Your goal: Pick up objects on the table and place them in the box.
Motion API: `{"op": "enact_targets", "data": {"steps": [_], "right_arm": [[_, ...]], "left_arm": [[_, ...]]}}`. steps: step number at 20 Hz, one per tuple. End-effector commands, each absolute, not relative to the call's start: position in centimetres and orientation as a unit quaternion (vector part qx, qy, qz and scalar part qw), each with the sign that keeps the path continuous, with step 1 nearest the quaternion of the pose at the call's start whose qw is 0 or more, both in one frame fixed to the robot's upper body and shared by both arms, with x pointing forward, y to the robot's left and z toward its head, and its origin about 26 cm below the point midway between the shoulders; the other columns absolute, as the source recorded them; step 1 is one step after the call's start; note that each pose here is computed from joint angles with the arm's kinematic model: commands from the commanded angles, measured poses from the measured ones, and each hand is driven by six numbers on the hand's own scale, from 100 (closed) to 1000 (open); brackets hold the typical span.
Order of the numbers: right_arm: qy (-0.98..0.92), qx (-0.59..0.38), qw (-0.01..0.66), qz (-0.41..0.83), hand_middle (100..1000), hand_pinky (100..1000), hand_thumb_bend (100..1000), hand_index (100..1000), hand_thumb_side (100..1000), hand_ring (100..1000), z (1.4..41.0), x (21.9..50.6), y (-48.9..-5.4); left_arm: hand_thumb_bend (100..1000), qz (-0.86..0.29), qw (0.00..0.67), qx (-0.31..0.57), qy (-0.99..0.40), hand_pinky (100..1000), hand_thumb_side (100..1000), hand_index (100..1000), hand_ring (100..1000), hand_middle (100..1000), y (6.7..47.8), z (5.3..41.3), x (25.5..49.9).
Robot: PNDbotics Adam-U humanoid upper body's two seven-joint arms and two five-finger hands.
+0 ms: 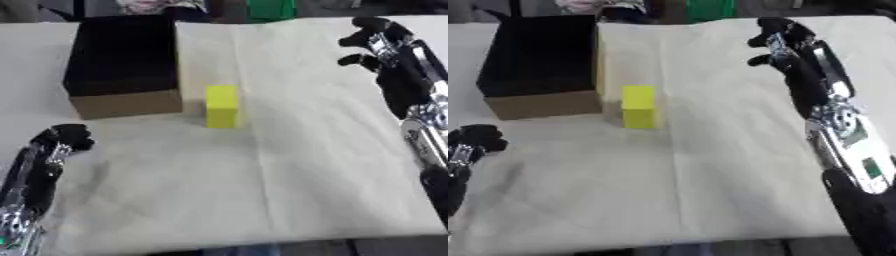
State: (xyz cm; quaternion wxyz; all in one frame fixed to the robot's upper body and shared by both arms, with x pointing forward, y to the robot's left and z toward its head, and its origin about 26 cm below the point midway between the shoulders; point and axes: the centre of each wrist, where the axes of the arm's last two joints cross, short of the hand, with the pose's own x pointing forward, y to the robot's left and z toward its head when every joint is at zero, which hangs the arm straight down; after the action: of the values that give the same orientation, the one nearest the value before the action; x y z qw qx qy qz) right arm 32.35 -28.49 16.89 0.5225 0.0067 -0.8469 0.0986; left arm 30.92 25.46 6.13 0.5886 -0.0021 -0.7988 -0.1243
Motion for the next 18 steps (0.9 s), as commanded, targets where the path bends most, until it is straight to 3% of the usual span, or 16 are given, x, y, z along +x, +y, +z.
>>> {"op": "enact_targets", "data": {"steps": [1,6,18], "right_arm": [[-0.856,0.004,0.504,0.118,567,613,127,775,522,758,18.4,32.2,-28.7],[-0.856,0.005,0.499,0.133,570,614,127,784,496,761,18.9,32.2,-28.5],[-0.843,0.003,0.438,0.313,608,626,179,841,441,787,23.8,32.7,-25.7]], "left_arm": [[450,-0.126,0.578,0.001,-0.806,697,691,679,616,581,25.7,7.0,31.1],[450,-0.126,0.578,0.001,-0.806,698,692,679,616,581,25.7,6.9,31.1],[450,-0.131,0.581,-0.001,-0.804,697,694,679,617,582,25.6,6.8,31.0]]}}
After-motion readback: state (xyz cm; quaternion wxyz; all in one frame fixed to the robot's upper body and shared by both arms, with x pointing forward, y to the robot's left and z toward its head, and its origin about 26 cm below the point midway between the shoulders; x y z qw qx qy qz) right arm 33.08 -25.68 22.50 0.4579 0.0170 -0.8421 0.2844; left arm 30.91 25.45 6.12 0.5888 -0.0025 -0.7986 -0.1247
